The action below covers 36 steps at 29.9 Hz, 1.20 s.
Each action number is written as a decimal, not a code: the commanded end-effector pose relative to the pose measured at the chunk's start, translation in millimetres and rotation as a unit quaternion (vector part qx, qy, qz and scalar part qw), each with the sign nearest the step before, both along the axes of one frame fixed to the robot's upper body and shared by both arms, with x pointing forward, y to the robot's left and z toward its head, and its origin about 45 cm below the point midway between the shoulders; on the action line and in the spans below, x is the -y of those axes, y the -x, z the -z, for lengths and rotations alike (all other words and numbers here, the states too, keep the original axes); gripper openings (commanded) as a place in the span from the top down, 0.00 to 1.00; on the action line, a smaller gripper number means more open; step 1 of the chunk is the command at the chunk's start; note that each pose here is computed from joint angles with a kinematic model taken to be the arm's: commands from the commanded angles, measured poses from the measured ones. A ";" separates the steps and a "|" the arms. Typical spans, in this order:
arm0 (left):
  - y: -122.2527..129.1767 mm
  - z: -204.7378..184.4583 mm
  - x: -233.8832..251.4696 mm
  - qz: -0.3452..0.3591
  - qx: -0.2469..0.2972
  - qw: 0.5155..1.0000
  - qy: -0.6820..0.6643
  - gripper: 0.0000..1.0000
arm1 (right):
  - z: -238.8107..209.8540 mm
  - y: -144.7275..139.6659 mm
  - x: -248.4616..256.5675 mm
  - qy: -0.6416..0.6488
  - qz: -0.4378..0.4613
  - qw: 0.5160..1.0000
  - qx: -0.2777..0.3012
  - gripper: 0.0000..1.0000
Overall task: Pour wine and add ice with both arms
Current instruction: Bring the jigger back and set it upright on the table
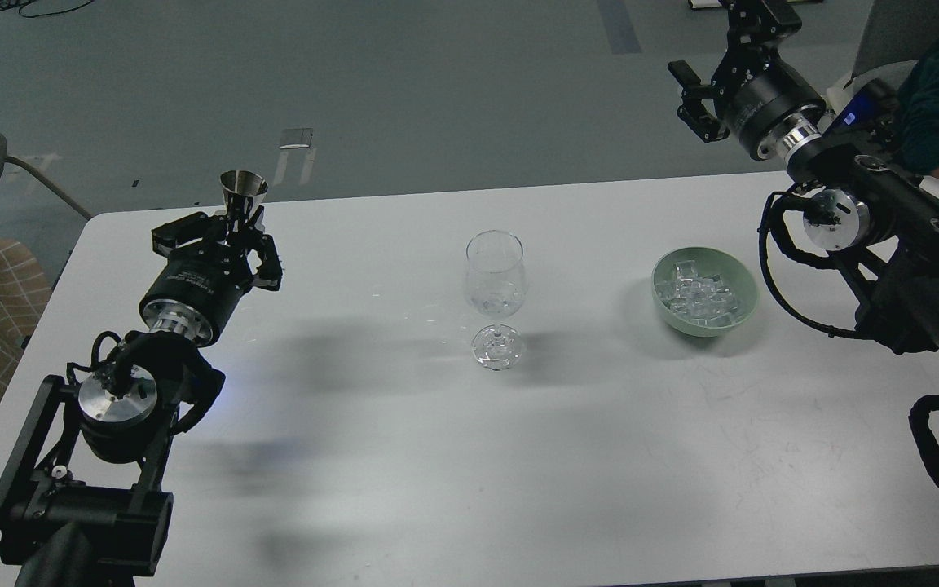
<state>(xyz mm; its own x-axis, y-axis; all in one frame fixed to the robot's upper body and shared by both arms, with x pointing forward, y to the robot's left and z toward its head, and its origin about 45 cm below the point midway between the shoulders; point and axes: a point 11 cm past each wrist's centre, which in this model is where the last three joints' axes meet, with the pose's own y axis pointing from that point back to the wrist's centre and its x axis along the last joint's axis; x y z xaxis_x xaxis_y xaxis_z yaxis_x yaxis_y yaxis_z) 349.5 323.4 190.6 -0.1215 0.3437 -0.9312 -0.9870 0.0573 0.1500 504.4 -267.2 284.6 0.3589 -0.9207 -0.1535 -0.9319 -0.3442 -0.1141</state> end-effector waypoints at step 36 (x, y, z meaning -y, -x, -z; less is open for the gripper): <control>12.1 62.0 -14.4 -0.017 -0.051 0.998 0.010 0.52 | 3.3 1.3 2.1 0.001 0.002 1.000 -0.003 0.00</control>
